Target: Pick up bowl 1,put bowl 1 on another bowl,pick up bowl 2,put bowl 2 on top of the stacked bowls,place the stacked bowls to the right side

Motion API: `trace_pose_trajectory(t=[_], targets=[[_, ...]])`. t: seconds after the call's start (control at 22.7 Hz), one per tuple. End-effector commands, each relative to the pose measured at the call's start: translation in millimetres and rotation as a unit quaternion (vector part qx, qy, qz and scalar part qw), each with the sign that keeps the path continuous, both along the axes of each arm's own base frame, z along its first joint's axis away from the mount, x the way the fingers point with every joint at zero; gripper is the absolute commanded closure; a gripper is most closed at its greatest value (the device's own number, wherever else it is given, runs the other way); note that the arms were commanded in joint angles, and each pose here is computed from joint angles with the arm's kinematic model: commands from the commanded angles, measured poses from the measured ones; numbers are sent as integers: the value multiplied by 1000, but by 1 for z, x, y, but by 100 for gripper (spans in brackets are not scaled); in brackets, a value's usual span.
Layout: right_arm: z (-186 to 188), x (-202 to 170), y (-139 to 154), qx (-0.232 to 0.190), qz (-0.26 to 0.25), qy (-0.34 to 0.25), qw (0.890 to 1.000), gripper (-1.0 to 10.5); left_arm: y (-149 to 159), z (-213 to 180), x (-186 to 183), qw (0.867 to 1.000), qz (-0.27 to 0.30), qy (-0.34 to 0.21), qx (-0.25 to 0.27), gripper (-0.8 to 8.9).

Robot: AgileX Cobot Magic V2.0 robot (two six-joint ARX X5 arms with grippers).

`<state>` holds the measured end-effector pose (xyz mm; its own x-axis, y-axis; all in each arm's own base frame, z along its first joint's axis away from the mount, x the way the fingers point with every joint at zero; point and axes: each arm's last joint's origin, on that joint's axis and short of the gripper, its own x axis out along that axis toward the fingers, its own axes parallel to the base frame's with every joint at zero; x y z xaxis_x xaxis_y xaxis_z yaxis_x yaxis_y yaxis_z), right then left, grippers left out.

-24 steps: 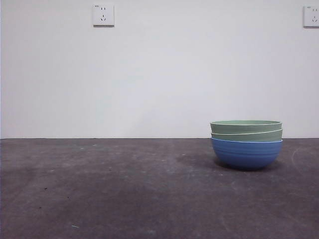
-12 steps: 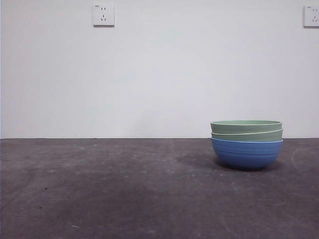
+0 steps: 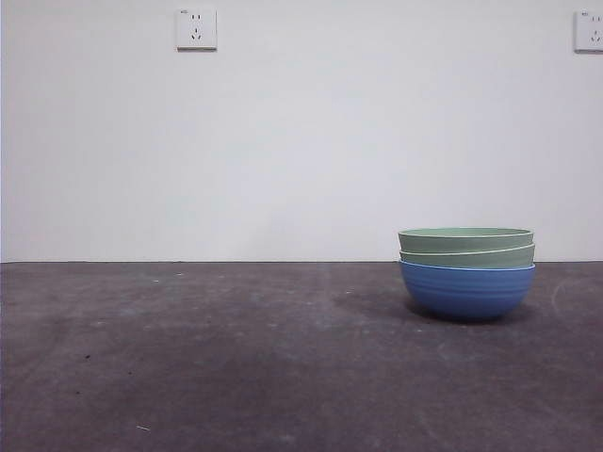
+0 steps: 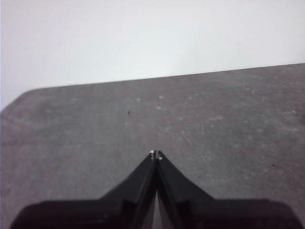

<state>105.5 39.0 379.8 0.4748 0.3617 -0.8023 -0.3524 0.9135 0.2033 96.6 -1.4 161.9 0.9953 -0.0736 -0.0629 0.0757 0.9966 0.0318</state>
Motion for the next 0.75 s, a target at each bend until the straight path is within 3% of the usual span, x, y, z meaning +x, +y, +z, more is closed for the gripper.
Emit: trace_pose_trajectory(t=[0.04,0.18,0.75], targets=[[-2,-1,0,-4,0,7,1000,945,0,-9,0,999,6,33,-36,816],[-2,-1,0,-4,0,7,1000,945,0,-14,-1,996,11,64,-58,816],[-2,-1,0,-4,0,7,1000,945,0,-14,-1,996,11,62,-58,816]])
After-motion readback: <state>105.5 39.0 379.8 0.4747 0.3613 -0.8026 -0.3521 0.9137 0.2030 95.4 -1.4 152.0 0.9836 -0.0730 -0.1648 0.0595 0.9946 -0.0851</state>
